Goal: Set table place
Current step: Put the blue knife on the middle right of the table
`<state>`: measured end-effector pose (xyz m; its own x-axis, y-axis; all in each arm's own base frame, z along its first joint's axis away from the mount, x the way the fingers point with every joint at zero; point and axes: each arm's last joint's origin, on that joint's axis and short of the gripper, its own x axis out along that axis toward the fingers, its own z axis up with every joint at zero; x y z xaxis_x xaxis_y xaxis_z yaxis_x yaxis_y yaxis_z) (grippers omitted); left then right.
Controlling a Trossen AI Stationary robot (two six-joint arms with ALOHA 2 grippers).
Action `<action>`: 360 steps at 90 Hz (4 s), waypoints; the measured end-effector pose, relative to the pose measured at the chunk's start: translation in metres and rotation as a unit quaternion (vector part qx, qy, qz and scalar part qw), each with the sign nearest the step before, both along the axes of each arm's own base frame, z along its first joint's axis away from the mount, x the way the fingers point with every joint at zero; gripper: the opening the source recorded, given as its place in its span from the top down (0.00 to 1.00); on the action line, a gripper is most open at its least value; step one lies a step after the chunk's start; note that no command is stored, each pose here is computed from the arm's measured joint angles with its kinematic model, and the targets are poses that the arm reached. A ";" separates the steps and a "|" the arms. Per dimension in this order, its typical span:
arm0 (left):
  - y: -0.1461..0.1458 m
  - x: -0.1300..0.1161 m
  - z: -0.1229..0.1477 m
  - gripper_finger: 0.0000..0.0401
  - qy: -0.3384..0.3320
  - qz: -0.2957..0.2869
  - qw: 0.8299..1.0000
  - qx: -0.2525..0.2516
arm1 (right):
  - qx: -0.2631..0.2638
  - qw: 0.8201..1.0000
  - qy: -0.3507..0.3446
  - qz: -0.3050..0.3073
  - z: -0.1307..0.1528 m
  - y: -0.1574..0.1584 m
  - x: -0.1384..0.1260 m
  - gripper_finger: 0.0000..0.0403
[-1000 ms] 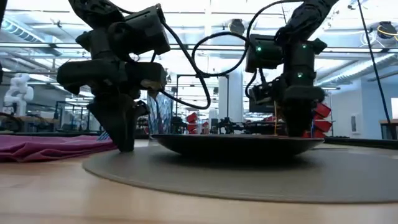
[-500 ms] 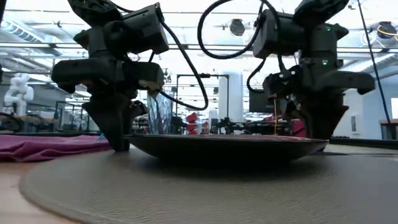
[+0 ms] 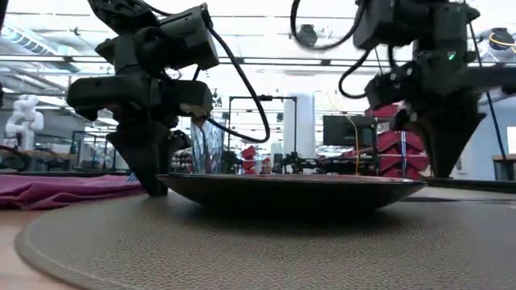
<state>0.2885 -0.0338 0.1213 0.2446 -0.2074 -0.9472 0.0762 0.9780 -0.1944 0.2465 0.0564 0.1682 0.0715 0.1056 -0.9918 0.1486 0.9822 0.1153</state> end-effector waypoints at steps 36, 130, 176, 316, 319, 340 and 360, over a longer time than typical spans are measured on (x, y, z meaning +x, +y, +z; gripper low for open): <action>0.000 0.000 0.000 0.80 0.000 -0.001 1.000 0.001 | 0.038 0.996 0.070 -0.029 -0.028 0.018 -0.029 1.00; 0.000 0.000 0.000 0.80 -0.001 0.000 1.000 0.001 | 0.077 0.979 0.106 -0.158 -0.049 -0.072 -0.045 1.00; -0.001 0.001 0.000 0.80 -0.006 0.000 1.000 -0.001 | -0.206 0.950 -0.041 -0.229 -0.037 -0.155 -0.022 1.00; -0.003 0.001 0.000 0.80 -0.007 0.009 1.000 0.004 | -0.004 0.985 -0.132 -0.115 -0.031 -0.078 0.028 1.00; -0.003 0.001 0.000 0.80 -0.007 0.009 1.000 0.004 | -0.002 0.985 -0.128 -0.114 -0.033 -0.077 0.028 1.00; -0.003 0.001 0.000 0.80 -0.007 0.009 1.000 0.004 | -0.005 0.988 -0.102 -0.113 -0.038 -0.068 0.027 1.00; -0.004 0.002 0.000 0.80 -0.011 0.008 1.000 0.003 | 0.001 0.992 -0.064 -0.106 -0.039 -0.058 0.020 1.00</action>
<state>0.2900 -0.0374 0.1212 0.2685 -0.1968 -0.9430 0.0641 0.9804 -0.1863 0.2666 -0.0012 0.1289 0.2169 0.0765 -0.9732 0.3358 0.9302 0.1480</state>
